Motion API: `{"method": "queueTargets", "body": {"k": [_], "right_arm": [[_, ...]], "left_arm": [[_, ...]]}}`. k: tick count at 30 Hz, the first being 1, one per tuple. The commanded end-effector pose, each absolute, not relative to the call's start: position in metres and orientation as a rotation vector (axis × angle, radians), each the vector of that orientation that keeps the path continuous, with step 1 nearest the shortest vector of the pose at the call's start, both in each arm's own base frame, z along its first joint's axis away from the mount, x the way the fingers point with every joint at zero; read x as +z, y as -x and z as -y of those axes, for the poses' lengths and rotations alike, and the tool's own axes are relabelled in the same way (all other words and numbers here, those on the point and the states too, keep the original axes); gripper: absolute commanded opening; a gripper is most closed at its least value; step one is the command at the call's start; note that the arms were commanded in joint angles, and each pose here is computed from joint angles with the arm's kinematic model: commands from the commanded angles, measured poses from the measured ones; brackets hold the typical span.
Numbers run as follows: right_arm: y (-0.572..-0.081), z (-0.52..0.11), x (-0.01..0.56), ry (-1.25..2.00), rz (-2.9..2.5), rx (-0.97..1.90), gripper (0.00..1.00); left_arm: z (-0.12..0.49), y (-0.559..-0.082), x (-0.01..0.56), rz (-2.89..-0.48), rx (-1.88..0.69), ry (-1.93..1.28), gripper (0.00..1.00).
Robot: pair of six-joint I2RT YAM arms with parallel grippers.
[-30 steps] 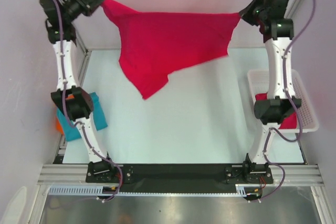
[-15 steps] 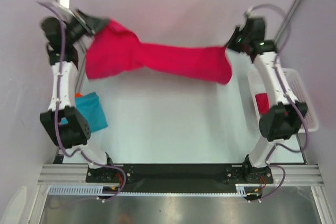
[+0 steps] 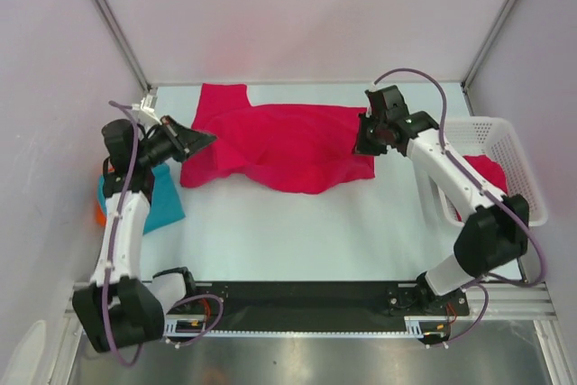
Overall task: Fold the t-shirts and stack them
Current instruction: Flatten out the tshirt
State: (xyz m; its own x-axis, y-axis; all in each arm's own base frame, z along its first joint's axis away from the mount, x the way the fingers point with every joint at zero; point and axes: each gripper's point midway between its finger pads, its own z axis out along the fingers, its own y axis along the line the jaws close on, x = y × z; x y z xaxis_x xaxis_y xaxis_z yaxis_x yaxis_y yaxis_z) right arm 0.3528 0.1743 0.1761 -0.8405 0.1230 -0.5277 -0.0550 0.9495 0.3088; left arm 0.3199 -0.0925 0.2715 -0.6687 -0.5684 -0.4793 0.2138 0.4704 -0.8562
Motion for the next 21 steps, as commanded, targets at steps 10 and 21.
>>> {"method": "queueTargets", "body": {"k": [10,21], "right_arm": [[-0.273,-0.143,0.184,-0.151,-2.580,0.327,0.00],[-0.219,-0.111,0.184,-0.274,-2.614,0.237,0.00]], "left_arm": [[0.101,-0.260,0.261,-2.026,-1.217,0.258,0.00],[0.089,-0.214,0.223,-2.202,-1.011,0.418,0.00]]}}
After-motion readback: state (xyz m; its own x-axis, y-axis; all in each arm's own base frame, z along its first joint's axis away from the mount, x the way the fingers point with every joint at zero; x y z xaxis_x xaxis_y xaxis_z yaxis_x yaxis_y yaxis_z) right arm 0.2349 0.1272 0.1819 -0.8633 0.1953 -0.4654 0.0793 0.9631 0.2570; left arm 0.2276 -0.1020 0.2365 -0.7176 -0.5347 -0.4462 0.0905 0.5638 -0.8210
